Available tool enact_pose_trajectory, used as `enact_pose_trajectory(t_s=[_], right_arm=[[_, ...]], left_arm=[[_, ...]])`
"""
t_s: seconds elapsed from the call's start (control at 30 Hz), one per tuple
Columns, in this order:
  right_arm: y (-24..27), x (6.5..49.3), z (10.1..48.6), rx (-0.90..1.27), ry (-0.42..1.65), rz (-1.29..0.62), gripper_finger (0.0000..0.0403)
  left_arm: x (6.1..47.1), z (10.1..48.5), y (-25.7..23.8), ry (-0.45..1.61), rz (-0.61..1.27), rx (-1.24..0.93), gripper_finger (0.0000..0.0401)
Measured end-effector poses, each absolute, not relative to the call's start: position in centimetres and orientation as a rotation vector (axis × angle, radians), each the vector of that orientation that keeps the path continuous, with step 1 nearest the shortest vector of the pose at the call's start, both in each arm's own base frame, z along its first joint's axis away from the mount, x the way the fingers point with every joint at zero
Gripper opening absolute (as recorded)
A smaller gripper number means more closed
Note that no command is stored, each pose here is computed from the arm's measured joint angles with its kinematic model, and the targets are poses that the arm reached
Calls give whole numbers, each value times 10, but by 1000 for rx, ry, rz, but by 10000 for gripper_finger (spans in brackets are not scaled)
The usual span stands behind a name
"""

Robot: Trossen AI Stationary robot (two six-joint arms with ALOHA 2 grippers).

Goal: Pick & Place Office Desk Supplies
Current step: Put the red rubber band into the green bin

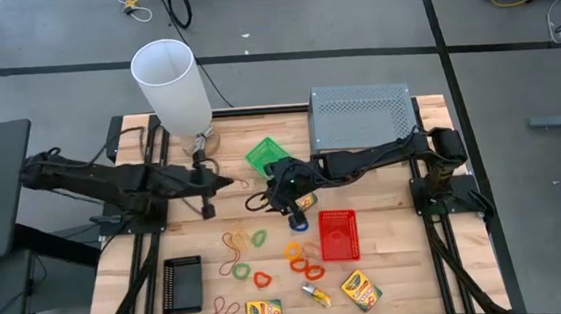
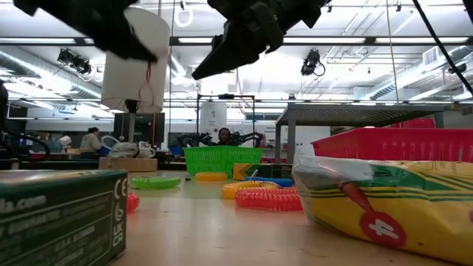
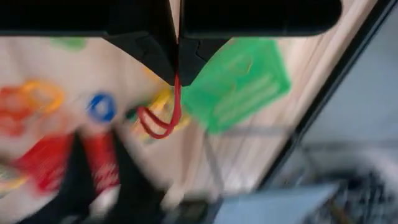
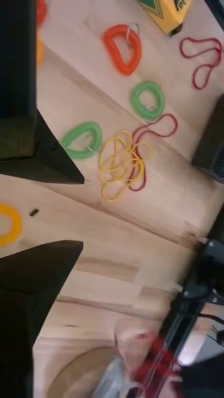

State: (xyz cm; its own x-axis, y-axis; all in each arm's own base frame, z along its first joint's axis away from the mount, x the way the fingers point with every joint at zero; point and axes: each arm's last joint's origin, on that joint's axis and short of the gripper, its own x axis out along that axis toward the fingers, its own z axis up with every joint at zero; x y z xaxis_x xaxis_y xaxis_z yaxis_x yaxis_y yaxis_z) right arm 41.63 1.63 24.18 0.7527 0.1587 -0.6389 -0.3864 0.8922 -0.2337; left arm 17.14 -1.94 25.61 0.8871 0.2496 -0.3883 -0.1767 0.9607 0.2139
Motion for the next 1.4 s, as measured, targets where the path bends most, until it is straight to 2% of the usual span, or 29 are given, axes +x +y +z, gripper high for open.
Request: enact_pose_trajectory(t_s=[0.1, 0.3, 0.47, 0.7, 1.0, 1.4], right_arm=[[14, 418, 244, -371, 626, 300, 167], [7, 424, 253, -354, 503, 339, 167], [2, 430, 265, -377, 357, 331, 167], [-10, 440, 263, -376, 253, 306, 176], [-25, 443, 254, -285, 295, 254, 243], [-27, 444, 253, -232, 302, 232, 247]], left_arm=[[164, 265, -29, 300, 149, 210, 1], [138, 253, -28, 113, 93, 196, 1], [126, 229, -26, 104, 55, 198, 1], [126, 210, -19, 82, 141, 217, 1], [130, 204, -9, 127, 230, 200, 1], [142, 202, -2, 121, 275, 180, 1]])
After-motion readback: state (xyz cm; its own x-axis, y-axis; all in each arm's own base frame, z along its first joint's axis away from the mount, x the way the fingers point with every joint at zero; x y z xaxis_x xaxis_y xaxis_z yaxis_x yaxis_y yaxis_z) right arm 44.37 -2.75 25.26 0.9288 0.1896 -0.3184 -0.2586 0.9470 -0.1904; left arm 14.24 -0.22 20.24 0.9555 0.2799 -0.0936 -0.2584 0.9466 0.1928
